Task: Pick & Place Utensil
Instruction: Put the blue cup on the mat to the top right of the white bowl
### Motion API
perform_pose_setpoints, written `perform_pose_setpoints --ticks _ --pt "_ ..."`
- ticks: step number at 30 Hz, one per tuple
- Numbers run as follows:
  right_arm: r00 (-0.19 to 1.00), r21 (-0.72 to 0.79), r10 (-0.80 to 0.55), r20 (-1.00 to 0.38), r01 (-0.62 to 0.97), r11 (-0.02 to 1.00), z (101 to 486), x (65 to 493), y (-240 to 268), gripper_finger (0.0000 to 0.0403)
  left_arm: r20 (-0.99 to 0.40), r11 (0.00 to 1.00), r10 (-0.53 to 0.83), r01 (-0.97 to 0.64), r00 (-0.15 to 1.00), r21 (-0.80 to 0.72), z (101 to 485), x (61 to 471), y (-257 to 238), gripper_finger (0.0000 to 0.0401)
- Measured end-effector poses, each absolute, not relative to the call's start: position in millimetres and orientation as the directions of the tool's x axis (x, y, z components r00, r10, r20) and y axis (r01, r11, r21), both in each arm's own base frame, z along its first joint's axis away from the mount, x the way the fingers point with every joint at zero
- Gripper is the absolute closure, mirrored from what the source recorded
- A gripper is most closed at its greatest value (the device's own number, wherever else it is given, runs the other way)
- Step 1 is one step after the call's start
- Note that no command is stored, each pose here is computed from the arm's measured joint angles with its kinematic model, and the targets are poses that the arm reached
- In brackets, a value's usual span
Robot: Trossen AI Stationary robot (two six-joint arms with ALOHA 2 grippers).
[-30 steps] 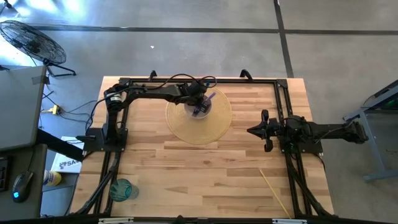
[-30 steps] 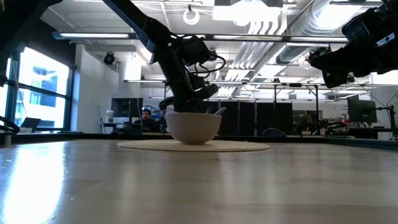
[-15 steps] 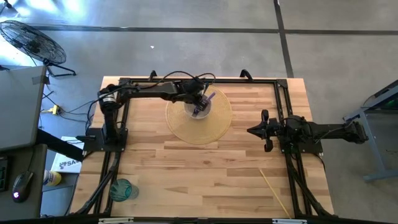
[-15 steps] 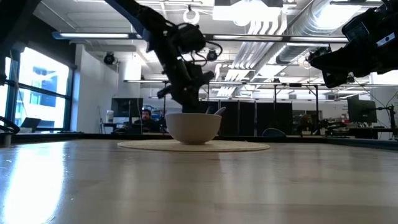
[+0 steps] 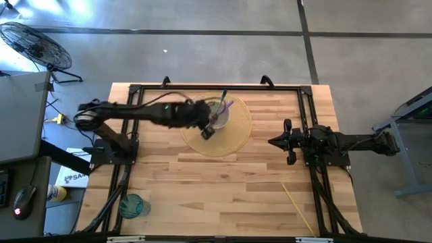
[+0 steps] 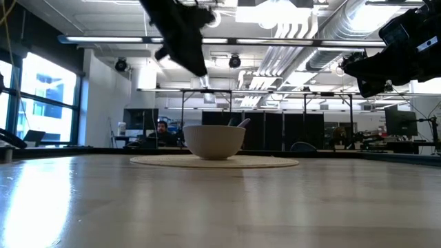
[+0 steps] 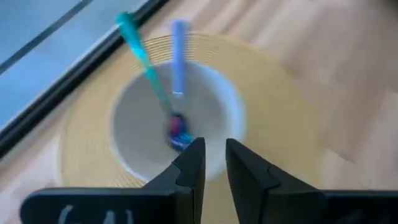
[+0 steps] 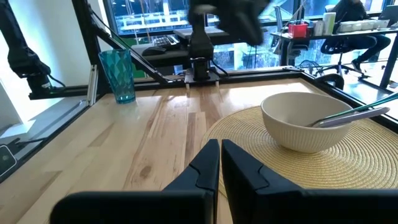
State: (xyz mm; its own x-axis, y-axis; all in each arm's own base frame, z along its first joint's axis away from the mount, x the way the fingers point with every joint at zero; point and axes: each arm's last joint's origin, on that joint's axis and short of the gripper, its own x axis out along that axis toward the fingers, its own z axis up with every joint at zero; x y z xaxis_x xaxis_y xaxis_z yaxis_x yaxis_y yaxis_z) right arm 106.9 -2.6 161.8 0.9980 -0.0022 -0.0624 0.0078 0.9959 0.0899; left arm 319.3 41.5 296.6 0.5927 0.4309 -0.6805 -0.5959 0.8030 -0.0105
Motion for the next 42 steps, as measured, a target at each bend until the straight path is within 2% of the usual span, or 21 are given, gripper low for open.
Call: perform_pose_setpoints --ticks 9,15,21,28,32,42 --pt "0.998 0.09 -0.003 -0.063 0.008 0.996 162 107 -3 0.0391 -0.695 0.948 0.174 -0.311 0.698 -0.075 320 282 -59 0.0339" --pt "0.998 0.09 -0.003 -0.063 0.008 0.996 162 107 -3 0.0391 -0.736 0.991 -0.035 -0.07 0.676 -0.112 317 254 -127 0.0339" --pt "0.998 0.09 -0.002 -0.063 0.008 0.996 162 107 -3 0.0391 -0.756 0.976 -0.213 0.096 0.619 -0.196 317 220 -178 0.0339" --pt "0.998 0.09 -0.003 -0.063 0.008 0.996 162 107 -3 0.0391 -0.708 0.871 -0.383 -0.024 0.593 -0.491 340 192 -213 0.0339" --pt "0.998 0.09 -0.002 -0.063 0.008 0.996 162 107 -3 0.0391 -0.71 0.817 -0.463 -0.054 0.531 -0.574 343 178 -225 0.0339" --pt "0.998 0.057 -0.003 -0.063 0.006 0.998 162 107 -3 0.0391 -0.742 0.634 -0.518 -0.392 0.425 -0.667 332 153 -253 0.0339"
